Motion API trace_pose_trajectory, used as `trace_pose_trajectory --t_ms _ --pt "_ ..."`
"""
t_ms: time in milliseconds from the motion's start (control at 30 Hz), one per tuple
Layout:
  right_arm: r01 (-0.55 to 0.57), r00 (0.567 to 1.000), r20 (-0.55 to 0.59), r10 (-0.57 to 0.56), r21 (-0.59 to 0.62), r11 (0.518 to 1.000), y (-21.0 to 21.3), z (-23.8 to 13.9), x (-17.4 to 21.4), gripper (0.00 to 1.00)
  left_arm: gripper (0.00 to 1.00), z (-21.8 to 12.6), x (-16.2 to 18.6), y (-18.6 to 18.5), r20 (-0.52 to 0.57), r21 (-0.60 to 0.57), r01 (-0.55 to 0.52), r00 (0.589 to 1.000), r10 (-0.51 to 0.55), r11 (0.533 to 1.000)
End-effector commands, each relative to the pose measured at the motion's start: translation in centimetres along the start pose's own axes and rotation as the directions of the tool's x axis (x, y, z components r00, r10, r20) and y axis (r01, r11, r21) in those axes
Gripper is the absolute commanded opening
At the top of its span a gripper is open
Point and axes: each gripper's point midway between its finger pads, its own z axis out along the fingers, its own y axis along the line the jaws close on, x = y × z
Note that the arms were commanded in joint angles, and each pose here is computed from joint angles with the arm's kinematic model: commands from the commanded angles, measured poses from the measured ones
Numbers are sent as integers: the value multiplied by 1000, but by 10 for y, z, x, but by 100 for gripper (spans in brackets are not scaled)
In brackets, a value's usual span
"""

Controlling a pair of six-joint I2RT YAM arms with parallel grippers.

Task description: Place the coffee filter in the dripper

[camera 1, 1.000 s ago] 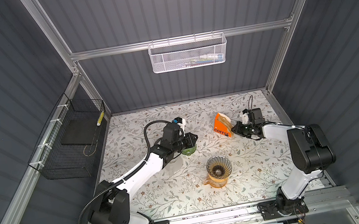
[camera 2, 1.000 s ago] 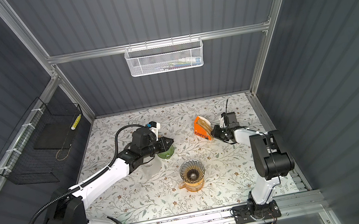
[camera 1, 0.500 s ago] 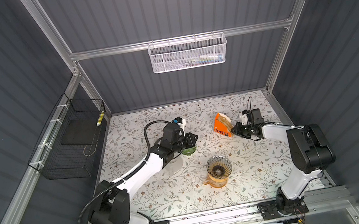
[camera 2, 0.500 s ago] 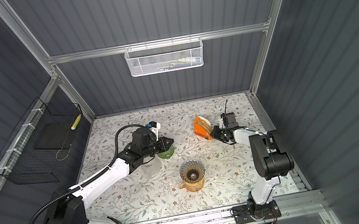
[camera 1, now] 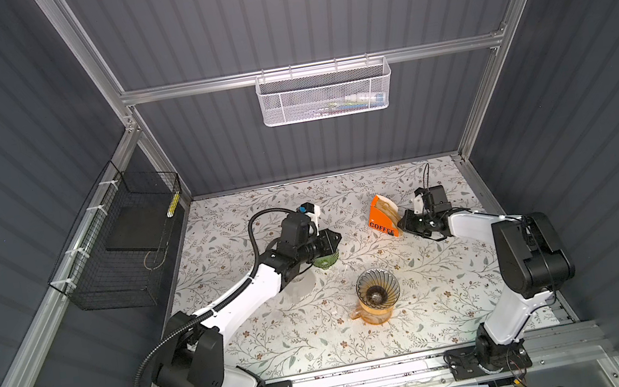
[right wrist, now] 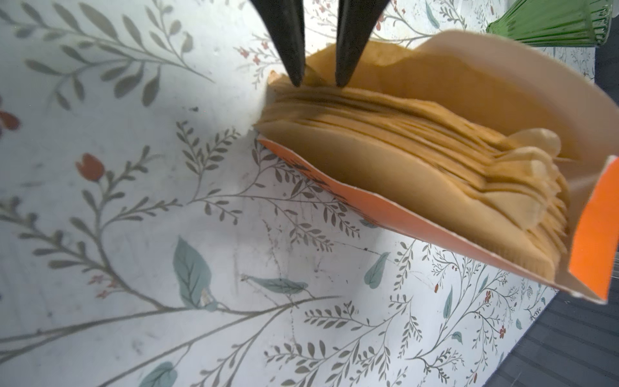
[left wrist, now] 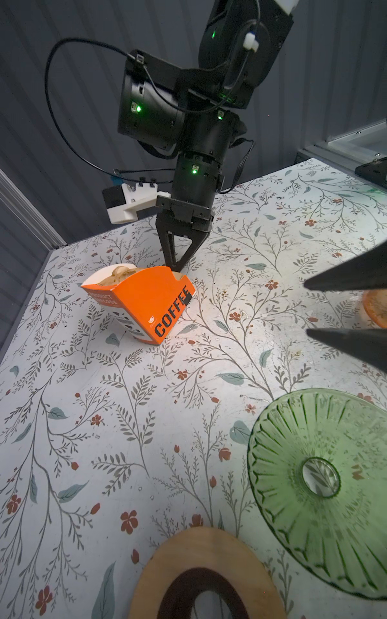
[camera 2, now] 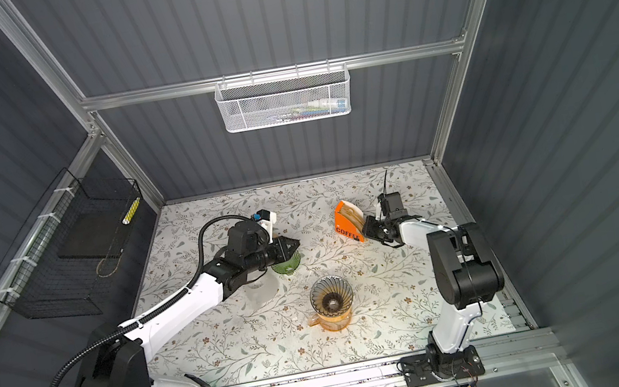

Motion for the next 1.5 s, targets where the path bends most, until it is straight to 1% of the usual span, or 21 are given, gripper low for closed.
trace_pose_trajectory --t_ms 0,167,400,667,1000,1467 --pt "29 1000 -9 -28 38 999 -2 2 -1 21 21 0 3 3 -3 9 12 1000 -12 1000" --pt "49 999 -7 -48 55 997 -3 0 -1 25 22 0 4 4 -3 8 17 1000 -17 1000" --pt "62 998 -16 -61 59 996 -1 5 -1 24 22 0 4 3 -1 10 17 1000 -17 1000" --pt "76 997 -26 -74 58 995 3 8 0 17 22 -2 5 5 0 4 17 1000 -17 1000" --pt "82 996 -28 -80 62 995 4 2 4 0 22 -2 5 5 1 5 16 1000 -16 1000" --pt "93 996 -21 -91 92 991 3 -22 11 0 22 -4 5 4 2 6 16 1000 -16 1000"
